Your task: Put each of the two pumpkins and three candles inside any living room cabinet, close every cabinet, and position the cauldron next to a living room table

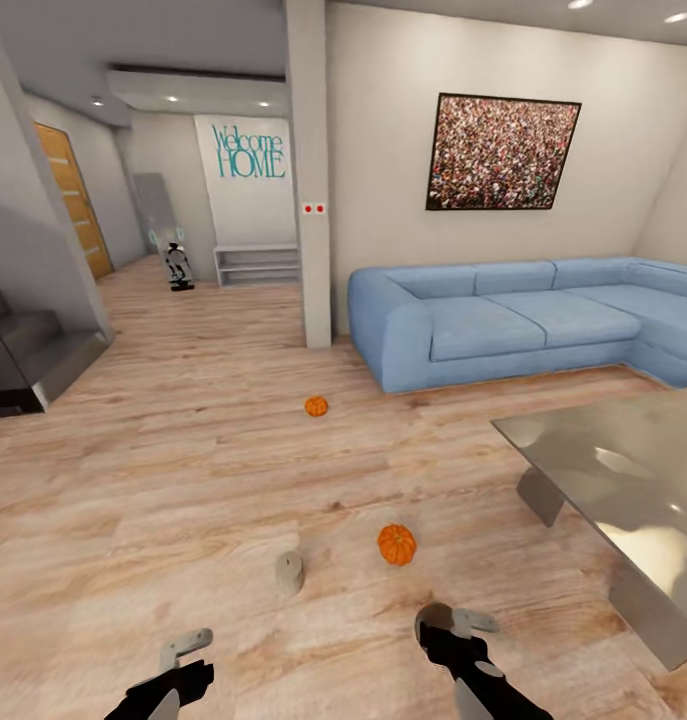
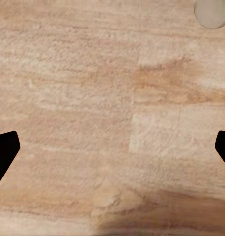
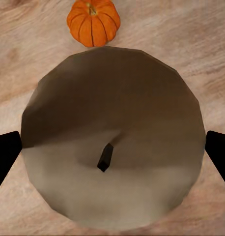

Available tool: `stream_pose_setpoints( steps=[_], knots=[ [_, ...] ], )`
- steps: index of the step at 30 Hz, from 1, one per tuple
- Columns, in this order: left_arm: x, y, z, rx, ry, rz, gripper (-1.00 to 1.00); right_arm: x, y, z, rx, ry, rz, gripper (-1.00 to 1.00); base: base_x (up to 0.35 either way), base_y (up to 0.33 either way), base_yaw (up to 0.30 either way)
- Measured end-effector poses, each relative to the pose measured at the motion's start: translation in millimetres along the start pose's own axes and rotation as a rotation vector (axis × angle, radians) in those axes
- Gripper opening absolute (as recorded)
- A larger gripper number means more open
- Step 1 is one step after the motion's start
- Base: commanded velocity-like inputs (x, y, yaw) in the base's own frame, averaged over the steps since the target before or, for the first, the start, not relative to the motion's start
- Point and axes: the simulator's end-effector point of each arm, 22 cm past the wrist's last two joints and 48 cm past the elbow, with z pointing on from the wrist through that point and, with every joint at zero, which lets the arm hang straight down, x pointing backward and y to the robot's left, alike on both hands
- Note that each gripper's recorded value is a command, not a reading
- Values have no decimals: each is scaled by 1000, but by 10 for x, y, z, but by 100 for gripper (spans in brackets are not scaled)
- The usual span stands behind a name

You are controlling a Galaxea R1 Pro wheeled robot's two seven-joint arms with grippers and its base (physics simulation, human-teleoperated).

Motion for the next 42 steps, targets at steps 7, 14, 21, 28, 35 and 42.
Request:
stream_pose_setpoints(
  steps=[7, 14, 21, 28, 35, 42],
  knots=[
    [0, 0, 0, 0, 0, 0, 100, 0, -3, 0, 0, 0, 0, -100, 262, 121, 0],
    [0, 0, 0, 0, 0, 0, 100, -2, 1, 0, 0, -1, 0, -100, 253, 104, -23],
    [0, -2, 0, 0, 0, 0, 100, -3, 0, 0, 0, -2, 0, -100, 248, 130, -231],
    [-2, 2, 1, 0, 0, 1, 100, -3, -2, 0, 0, -1, 0, -100, 231, 144, -275],
    [-5, 13, 2, -2, -1, 1, 100, -3, -1, 0, 0, -1, 0, -100, 213, 147, -277],
    [-6, 18, 3, -2, -1, 1, 100, -4, -7, 1, 1, -2, 1, -100, 208, 147, -277]
  ],
)
